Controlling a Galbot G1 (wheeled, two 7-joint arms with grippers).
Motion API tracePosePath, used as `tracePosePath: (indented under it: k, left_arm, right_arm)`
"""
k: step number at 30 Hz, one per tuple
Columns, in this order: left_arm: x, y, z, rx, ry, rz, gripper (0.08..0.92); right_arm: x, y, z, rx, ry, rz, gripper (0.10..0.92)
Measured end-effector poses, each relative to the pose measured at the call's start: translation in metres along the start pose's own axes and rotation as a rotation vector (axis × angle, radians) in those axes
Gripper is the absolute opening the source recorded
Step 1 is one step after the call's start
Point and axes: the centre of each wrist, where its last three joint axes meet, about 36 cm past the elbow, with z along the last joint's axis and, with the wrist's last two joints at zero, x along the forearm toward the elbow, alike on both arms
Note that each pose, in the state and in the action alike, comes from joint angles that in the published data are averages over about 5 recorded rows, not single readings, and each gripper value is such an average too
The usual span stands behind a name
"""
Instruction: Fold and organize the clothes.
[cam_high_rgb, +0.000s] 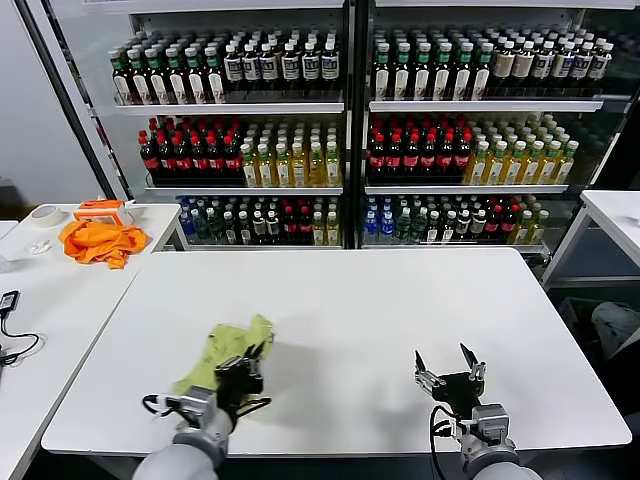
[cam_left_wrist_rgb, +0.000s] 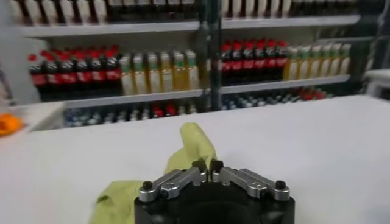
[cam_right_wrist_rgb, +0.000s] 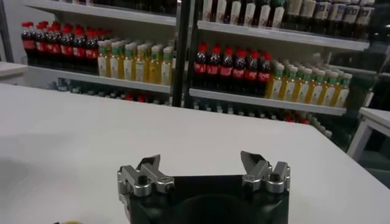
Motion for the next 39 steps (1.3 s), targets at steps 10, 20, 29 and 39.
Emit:
tracePosePath:
  k: [10, 20, 29, 39]
  left_arm:
    - [-0.024, -0.030, -0.015, 0.129, -0.061, 0.051, 0.329]
    - [-0.025, 0.023, -0.020, 0.030, -0.167, -0.103, 0.615]
    - [-0.005, 0.056, -0.009, -0.079, -0.181, -0.222, 0.814]
    - [0.003, 0.067, -0.005, -0.131, -0.183, -0.269, 0.823]
  right_arm:
    - [0.001, -0.001, -0.006, 0.002, -0.017, 0.000, 0.823]
    - [0.003, 0.033, -0.016, -0.091, 0.001, -0.120, 0.823]
    - [-0.009, 0.091, -0.011, -0.195, 0.125, -0.295, 0.823]
    - [-0.033, 0.120, -0.005, -0.249, 0.263, -0.383, 0.664]
